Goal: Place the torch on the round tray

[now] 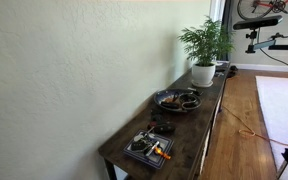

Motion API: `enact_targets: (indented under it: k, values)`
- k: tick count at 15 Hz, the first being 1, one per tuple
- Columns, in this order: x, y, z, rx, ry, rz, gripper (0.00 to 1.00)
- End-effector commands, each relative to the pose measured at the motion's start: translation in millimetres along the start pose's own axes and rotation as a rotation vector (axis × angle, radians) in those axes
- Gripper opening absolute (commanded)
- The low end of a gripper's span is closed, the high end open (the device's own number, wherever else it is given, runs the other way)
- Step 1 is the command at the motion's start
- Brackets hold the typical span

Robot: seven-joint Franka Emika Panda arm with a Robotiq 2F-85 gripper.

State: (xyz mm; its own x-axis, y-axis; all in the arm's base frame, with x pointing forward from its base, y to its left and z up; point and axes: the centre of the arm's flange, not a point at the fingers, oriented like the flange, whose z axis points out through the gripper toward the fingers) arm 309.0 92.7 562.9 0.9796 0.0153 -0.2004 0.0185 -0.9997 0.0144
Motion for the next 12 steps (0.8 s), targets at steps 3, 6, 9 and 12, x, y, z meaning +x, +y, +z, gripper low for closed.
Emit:
enact_targets:
  k: [3, 6, 9, 12]
  values:
    - [18.8, 9.5, 20.4, 0.003, 0.027, -0.004, 1.0]
    - [34.1, 14.3, 32.9, 0.0, 0.064, 0.001, 1.0]
    - [51.6, 20.3, 49.8, -0.006, 0.075, 0.001, 1.0]
    - [64.7, 25.8, 68.6, -0.01, 0.058, 0.011, 1.0]
